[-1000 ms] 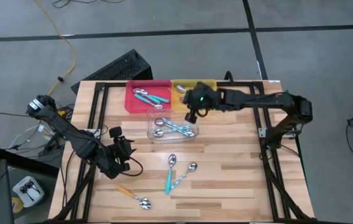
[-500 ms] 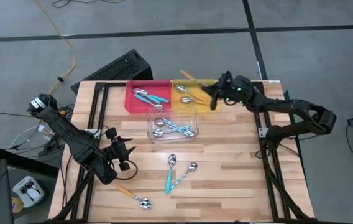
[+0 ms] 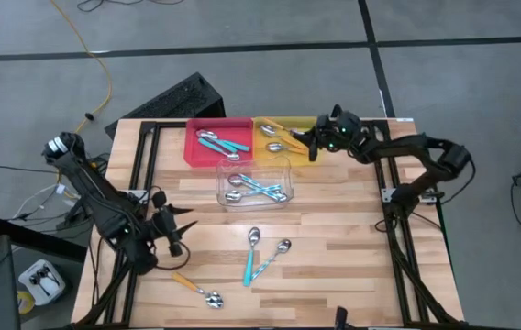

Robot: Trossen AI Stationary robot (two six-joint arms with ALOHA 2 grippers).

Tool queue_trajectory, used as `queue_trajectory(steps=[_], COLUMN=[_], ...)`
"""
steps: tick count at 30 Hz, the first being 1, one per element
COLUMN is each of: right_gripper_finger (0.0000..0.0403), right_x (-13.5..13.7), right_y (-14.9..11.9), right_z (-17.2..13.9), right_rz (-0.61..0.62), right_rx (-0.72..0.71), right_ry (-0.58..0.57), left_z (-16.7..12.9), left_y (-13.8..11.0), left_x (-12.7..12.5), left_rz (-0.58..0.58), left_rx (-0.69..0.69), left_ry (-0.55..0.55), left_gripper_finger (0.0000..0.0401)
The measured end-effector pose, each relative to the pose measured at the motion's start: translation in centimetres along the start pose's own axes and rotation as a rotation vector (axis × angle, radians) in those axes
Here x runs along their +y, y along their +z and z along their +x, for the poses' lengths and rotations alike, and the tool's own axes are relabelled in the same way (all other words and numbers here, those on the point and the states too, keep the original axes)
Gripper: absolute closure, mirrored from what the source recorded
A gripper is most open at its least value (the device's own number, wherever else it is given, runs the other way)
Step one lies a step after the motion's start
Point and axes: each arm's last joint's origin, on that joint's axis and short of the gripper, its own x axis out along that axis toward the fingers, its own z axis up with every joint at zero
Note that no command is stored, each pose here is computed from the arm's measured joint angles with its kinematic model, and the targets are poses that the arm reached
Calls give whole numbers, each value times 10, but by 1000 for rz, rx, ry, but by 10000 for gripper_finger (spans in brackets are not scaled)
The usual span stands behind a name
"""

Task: Sort silverware by color (type)
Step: Put the yellow spoon into the yellow bin

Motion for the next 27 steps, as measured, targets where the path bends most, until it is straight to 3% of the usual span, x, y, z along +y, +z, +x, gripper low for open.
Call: queue_trajectory(steps=[6, 9, 11, 15, 20, 27], right_gripper_finger=[379, 379, 379, 379, 379, 379], right_x=[-9, -10, -11, -12, -15, -16], right_y=[-4, -2, -3, -7, -12, -12], right_z=[8, 8, 7, 6, 8, 7], right_rz=[80, 109, 143, 232, 351, 344], right_rx=[20, 13, 27, 73, 165, 171], right_ry=[-21, -24, -31, -51, -107, -99], left_z=[-4, 1, 7, 17, 22, 26], left_y=[-15, -19, -23, -31, -34, -33], left_x=[16, 19, 23, 31, 35, 37], left_rz=[-166, -242, -282, -348, -356, -358], left_rx=[-20, -102, -170, -248, -248, -248], left_ry=[-279, -483, -564, -580, -587, -564], left_gripper_finger=[246, 246, 246, 246, 246, 246])
